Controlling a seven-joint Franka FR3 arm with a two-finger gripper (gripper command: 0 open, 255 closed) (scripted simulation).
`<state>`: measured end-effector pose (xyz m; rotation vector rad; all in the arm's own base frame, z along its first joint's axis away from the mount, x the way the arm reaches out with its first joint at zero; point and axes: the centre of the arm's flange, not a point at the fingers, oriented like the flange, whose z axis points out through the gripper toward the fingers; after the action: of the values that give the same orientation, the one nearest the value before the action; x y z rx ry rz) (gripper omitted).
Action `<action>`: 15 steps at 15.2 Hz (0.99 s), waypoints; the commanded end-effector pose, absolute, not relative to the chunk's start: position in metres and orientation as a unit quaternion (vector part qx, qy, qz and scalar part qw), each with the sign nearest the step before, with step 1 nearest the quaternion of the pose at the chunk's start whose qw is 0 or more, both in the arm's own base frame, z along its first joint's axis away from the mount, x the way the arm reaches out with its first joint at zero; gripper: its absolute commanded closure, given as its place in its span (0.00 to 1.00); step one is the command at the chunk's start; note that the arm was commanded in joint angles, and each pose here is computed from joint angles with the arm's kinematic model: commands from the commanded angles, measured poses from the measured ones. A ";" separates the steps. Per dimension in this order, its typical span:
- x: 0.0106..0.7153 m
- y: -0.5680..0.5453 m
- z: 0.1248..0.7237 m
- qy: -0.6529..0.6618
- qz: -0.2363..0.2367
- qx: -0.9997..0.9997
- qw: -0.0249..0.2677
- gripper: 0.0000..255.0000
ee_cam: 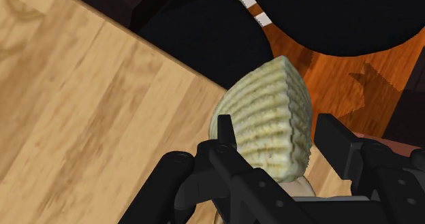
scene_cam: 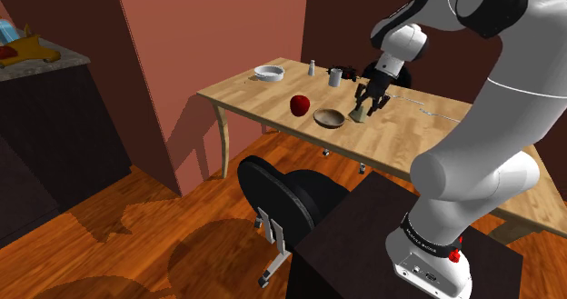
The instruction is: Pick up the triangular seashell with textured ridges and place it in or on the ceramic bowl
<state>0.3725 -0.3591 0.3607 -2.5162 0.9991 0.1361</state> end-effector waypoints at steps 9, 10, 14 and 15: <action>0.493 -0.399 0.385 0.360 0.049 -0.907 0.214 1.00; 0.506 -0.403 0.387 0.360 0.049 -0.907 0.214 1.00; 0.538 -0.414 0.388 0.360 0.049 -0.907 0.214 1.00; 0.538 -0.414 0.383 0.360 0.049 -0.907 0.214 1.00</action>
<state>0.5371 -0.4117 0.3868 -2.5160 0.9983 0.1364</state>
